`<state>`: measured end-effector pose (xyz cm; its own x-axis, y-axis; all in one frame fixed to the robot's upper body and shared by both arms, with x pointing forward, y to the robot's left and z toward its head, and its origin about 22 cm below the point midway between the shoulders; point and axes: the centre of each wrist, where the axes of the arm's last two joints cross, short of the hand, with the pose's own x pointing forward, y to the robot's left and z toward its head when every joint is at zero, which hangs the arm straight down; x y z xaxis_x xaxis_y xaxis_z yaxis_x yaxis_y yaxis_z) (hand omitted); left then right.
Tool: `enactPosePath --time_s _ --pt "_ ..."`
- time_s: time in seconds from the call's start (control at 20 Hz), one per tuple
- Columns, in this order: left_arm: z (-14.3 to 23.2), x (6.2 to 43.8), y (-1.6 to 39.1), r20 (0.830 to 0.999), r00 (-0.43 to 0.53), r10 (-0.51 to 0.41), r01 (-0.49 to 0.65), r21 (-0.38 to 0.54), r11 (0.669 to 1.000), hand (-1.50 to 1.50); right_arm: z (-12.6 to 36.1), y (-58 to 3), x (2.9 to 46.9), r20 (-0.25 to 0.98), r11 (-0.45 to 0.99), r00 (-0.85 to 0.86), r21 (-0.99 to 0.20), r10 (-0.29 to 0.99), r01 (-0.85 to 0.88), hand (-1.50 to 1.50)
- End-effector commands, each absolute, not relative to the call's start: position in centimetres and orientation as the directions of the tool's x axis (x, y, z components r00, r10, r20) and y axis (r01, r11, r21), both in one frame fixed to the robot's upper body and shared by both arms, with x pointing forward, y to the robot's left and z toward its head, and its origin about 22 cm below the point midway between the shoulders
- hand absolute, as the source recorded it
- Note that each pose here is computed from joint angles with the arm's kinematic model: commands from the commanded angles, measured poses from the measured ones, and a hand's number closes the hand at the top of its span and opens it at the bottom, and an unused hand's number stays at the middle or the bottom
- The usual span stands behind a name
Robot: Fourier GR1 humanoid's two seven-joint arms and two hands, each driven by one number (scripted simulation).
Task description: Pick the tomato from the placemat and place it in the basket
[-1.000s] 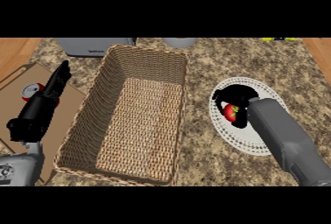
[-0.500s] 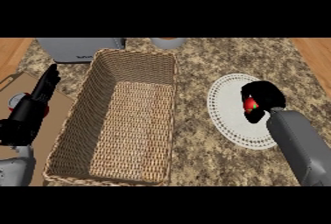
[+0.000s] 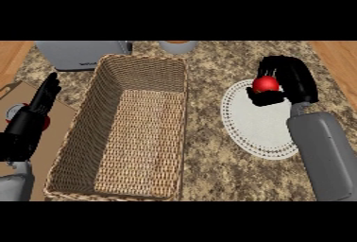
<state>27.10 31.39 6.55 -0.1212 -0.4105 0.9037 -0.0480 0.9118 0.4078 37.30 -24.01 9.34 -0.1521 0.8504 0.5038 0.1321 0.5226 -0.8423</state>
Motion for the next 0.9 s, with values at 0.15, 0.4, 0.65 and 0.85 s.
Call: enactPosePath --time_s 0.15,0.4,0.65,0.85 --pt "6.3 27.0 31.0 0.899 -0.151 -0.411 -0.037 0.41 0.911 0.0 20.0 -19.5 32.9 0.596 0.685 -0.365 -0.7 0.715 0.2 1.5" --pt "7.3 27.8 29.8 0.901 -0.177 -0.395 -0.018 0.398 0.917 0.0 26.6 -16.7 29.0 0.621 0.716 -0.421 -0.69 0.661 0.107 1.5" --pt "7.2 28.5 29.2 0.905 -0.177 -0.388 0.017 0.397 0.918 0.0 30.6 -11.1 27.4 0.652 0.711 -0.381 -0.703 0.655 0.021 1.5" --pt "7.9 29.6 27.9 0.893 -0.197 -0.405 0.025 0.417 0.908 0.0 33.9 -5.4 27.0 0.646 0.697 -0.362 -0.716 0.673 0.018 1.5"
